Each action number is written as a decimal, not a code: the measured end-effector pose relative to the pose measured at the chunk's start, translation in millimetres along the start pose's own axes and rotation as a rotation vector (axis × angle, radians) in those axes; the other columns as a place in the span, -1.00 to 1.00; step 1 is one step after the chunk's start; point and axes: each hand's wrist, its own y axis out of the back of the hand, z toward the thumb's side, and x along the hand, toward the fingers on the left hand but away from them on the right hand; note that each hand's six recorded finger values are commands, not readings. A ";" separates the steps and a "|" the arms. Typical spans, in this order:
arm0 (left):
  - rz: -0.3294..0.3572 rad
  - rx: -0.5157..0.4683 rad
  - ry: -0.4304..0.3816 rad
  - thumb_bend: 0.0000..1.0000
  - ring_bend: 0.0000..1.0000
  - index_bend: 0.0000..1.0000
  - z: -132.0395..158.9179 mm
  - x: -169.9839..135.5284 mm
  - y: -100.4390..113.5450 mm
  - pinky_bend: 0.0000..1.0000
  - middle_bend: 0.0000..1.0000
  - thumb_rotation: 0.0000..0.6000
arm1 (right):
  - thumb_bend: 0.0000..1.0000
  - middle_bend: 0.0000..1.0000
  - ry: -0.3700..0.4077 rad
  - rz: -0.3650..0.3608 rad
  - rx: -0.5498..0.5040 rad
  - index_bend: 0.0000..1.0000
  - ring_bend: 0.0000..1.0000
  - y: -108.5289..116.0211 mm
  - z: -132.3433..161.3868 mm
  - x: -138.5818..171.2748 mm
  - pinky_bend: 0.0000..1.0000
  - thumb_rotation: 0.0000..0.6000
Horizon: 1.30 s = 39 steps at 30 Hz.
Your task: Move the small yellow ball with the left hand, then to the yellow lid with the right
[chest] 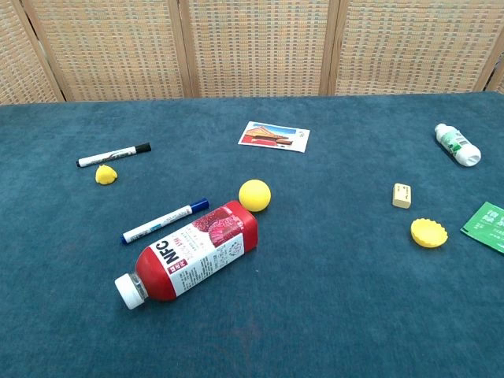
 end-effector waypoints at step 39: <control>-0.283 0.117 -0.104 -0.82 -1.00 -0.41 63.6 250.8 -112.1 -1.00 -1.00 1.00 | -1.00 -1.00 -0.144 0.049 0.024 -1.00 -1.00 -14.0 -27.7 -23.1 -1.00 1.00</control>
